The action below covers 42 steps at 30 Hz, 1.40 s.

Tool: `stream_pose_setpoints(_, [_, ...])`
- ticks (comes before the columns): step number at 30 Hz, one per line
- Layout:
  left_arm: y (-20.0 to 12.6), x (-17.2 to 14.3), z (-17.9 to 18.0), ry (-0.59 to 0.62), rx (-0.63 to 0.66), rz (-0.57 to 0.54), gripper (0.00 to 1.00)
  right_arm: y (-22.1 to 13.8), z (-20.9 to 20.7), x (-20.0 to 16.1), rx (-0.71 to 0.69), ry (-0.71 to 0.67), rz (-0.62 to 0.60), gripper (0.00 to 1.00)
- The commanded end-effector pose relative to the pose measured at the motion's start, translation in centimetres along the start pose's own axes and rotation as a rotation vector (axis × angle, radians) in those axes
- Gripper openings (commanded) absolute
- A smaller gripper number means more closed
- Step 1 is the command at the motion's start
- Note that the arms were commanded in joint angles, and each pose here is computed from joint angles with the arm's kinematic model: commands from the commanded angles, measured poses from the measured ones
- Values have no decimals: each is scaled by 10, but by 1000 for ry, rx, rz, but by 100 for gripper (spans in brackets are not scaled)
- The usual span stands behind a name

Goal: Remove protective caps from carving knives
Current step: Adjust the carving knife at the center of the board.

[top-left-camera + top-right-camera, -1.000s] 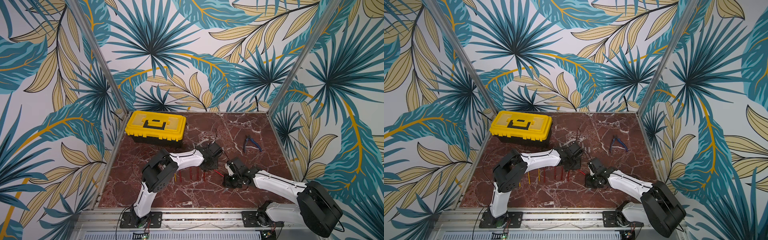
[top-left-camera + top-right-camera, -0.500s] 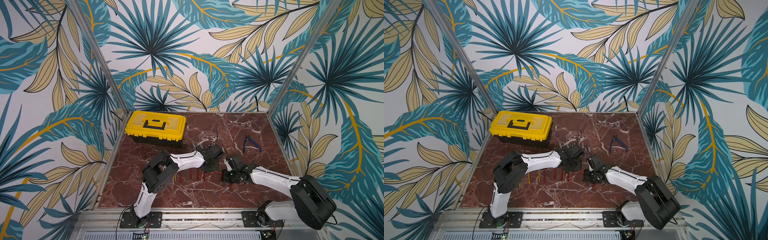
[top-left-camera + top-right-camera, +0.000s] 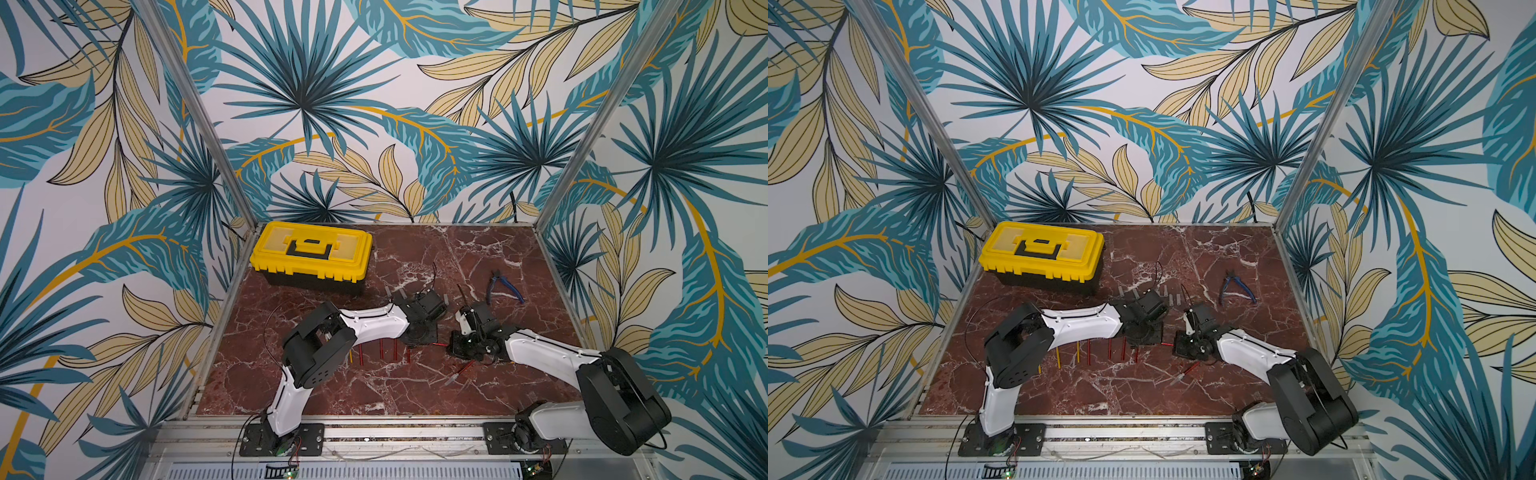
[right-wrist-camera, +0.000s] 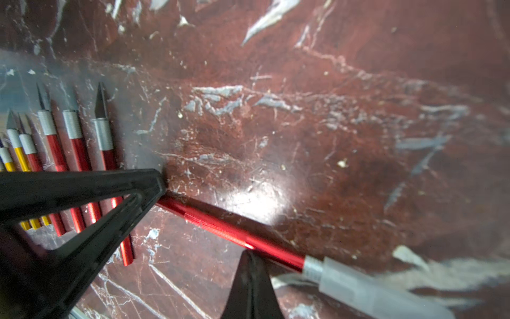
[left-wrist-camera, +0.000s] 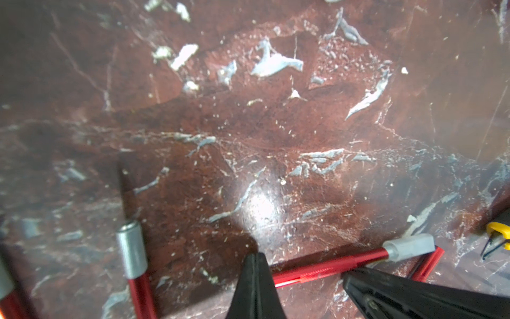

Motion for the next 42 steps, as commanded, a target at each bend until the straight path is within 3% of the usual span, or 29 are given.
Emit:
stream_pose_setpoints(1, [3,-12,5,-3,12,27,0,9,-45,-20,-157,64,52,0])
stream_pose_setpoints(14, [3,-16,-2,8,1,33,0,25,-7,5,-75,63,84,3])
stream_pose_setpoints(26, [4,-13,-6,24,-10,29,1,35,-20,-9,-64,87,109,3])
stream_pose_setpoints(36, [-22,14,-15,53,-42,-48,11,6,-12,-1,-6,86,73,4])
stream_pose_setpoints(42, [-41,28,-26,113,-63,-109,28,-12,-12,13,50,124,48,4])
Point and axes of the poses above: each gripper's point midway between its finger pads, its own y axis out along the fingers, its own z axis along the line the jaws close on, x = y × z, the point moved 3 cm from there along -y, back along the fingers, and after that the axes turned 14 degrees about y, right-handed, at the moved point
